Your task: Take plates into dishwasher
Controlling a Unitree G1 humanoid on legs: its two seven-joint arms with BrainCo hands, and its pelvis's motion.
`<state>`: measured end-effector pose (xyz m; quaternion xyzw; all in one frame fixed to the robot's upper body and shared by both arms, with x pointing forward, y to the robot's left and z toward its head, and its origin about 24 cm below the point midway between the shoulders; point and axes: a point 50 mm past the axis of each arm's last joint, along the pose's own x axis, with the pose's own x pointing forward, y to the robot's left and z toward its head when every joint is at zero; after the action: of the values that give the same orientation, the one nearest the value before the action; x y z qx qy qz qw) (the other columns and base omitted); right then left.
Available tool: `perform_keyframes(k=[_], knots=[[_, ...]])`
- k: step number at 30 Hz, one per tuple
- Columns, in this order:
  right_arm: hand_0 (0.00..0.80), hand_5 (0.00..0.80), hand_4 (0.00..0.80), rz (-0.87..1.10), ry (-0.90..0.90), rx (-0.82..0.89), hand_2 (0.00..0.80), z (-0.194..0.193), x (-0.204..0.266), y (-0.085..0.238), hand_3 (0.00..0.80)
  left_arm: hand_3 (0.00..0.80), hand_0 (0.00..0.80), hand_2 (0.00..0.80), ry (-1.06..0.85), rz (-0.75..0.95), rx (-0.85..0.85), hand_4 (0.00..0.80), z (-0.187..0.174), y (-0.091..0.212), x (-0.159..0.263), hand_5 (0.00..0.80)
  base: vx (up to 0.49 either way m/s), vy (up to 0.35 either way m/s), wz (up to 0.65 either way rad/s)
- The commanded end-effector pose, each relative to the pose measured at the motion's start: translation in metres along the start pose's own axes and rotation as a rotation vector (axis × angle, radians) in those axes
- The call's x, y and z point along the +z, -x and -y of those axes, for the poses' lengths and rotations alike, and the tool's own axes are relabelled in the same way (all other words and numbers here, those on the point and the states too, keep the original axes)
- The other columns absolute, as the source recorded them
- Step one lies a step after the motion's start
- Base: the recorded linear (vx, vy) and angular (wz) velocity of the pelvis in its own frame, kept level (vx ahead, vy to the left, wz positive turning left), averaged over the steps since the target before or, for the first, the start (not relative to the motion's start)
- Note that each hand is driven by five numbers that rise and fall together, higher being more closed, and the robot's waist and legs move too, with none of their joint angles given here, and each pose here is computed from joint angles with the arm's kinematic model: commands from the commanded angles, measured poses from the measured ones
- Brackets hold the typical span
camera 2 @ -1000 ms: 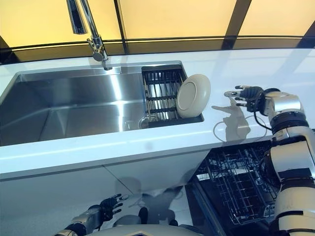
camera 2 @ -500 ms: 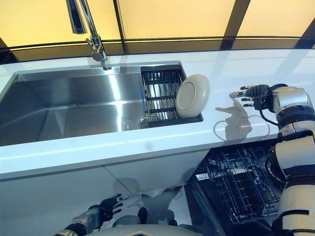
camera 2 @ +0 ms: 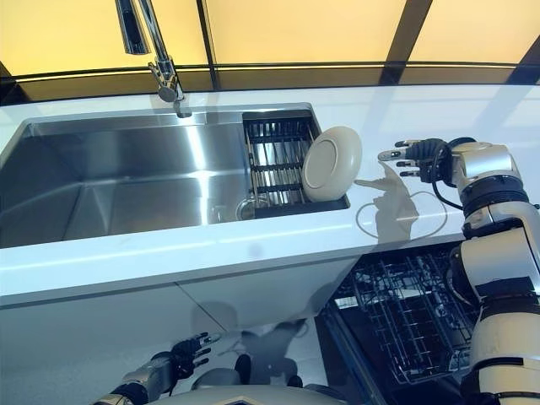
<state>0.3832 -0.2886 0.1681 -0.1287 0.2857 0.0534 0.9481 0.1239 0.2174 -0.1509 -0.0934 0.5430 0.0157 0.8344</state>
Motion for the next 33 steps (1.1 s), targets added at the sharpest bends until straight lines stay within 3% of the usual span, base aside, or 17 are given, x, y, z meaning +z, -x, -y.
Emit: perform_keyframes(k=[1,33], knots=[[0.0,0.0,0.0,0.154,0.066,-0.054,0.0,0.005,0.059,0.024,0.0,0.0,0.0,0.0,-0.043,0.016,-0.033,0.0,0.01,-0.004,0.01,0.0,0.0,0.0,0.0],[0.0,0.0,0.0,0.18,0.08,0.086,0.0,-0.052,0.069,0.002,0.0,0.0,0.0,0.0,0.029,0.051,-0.047,0.0,0.023,-0.007,0.027,0.0,-0.004,0.016,0.02]])
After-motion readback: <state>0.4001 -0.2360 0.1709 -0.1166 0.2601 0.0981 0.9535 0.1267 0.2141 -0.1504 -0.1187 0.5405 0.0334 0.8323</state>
